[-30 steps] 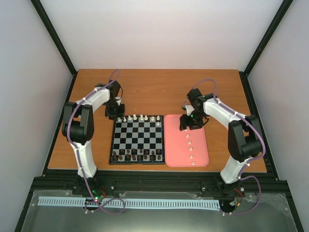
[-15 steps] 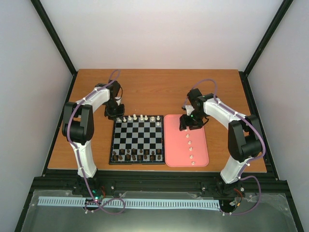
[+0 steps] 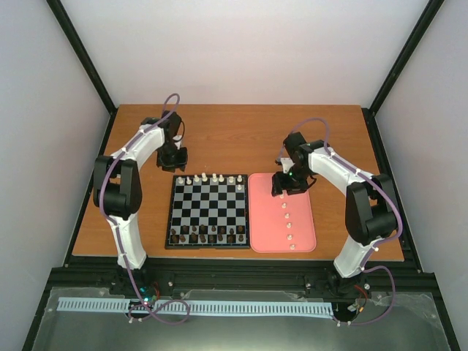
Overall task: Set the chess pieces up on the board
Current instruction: Place the chess piece on the chessboard, then pick up the chess piece from the storage box, then place the chess piece on the chessboard, then pick up the chess piece from the storage box, then place the chess piece on the chessboard.
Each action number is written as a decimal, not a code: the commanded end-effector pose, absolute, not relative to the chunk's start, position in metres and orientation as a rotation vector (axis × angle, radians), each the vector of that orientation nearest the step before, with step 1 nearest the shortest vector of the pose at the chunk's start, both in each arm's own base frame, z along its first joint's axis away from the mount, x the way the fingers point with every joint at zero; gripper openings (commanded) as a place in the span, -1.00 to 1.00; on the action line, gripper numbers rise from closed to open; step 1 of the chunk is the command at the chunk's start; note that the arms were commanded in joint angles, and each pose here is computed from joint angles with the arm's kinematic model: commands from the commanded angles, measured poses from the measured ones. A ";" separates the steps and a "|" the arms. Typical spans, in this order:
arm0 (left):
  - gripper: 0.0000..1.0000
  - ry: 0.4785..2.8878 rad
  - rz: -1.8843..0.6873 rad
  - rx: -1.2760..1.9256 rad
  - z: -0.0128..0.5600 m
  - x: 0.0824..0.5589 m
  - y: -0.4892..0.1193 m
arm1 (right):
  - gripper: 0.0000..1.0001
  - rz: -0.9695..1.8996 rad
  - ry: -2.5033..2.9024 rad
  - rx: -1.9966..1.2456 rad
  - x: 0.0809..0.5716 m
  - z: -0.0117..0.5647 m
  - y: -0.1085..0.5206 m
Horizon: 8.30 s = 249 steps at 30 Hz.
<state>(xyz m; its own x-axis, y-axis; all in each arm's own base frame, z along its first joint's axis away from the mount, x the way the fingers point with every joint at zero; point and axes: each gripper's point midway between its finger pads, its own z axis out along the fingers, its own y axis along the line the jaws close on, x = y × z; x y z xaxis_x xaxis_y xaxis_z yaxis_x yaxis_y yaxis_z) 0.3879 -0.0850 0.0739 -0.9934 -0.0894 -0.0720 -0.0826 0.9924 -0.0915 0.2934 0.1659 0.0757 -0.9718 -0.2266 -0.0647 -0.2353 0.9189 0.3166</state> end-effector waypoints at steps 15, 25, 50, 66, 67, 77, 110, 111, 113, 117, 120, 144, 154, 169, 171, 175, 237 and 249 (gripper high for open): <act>0.79 2.766 -0.239 -0.221 0.192 0.387 -0.081 | 0.23 0.277 2.983 -0.277 0.348 0.075 0.151; 0.85 2.733 -0.232 -0.216 0.207 0.381 -0.077 | 0.00 0.181 3.025 -0.314 0.364 0.050 0.146; 0.94 2.757 -0.230 -0.198 0.203 0.377 -0.077 | -0.52 0.227 3.064 -0.327 0.367 0.031 0.152; 0.95 2.790 -0.212 -0.179 0.194 0.374 -0.075 | -0.94 0.266 2.957 -0.313 0.371 0.085 0.159; 0.95 2.796 -0.204 -0.176 0.192 0.373 -0.074 | -0.94 0.268 2.947 -0.321 0.370 0.092 0.163; 1.00 2.860 -0.160 -0.275 0.168 0.348 -0.050 | -0.94 0.296 2.854 -0.591 0.344 0.139 0.284; 1.00 2.757 -0.308 -0.475 0.176 0.316 -0.031 | -0.93 0.127 2.942 -0.754 0.340 0.058 0.340; 0.99 2.758 -0.308 -0.475 0.175 0.315 -0.031 | -0.93 0.126 2.941 -0.750 0.342 0.057 0.340; 0.99 2.760 -0.309 -0.474 0.174 0.315 -0.031 | -0.93 0.129 2.941 -0.753 0.343 0.055 0.340; 0.99 2.759 -0.309 -0.472 0.174 0.316 -0.031 | -0.92 0.139 2.944 -0.760 0.345 0.053 0.342; 0.99 2.762 -0.310 -0.470 0.173 0.316 -0.031 | -0.92 0.140 2.944 -0.761 0.347 0.052 0.343; 0.99 2.782 -0.320 -0.464 0.167 0.321 -0.033 | -0.47 0.160 2.974 -0.811 0.342 0.049 0.343; 1.00 2.785 -0.321 -0.462 0.167 0.318 -0.033 | -0.15 0.377 2.826 -0.821 0.336 0.134 0.358; 0.99 2.776 -0.332 -0.454 0.172 0.322 -0.035 | -0.03 0.084 3.018 -0.351 0.324 0.091 0.178; 0.99 2.775 -0.331 -0.452 0.173 0.323 -0.035 | -0.04 0.083 3.049 -0.333 0.319 0.078 0.166; 1.00 2.778 -0.323 -0.454 0.172 0.324 -0.034 | -0.05 0.060 3.090 -0.366 0.311 0.055 0.159; 0.99 2.790 -0.335 -0.450 0.169 0.320 -0.035 | -0.94 0.351 2.960 -0.874 0.309 0.091 0.376; 1.00 2.789 -0.349 -0.450 0.167 0.319 -0.037 | -0.94 0.262 2.939 -0.866 0.328 0.067 0.378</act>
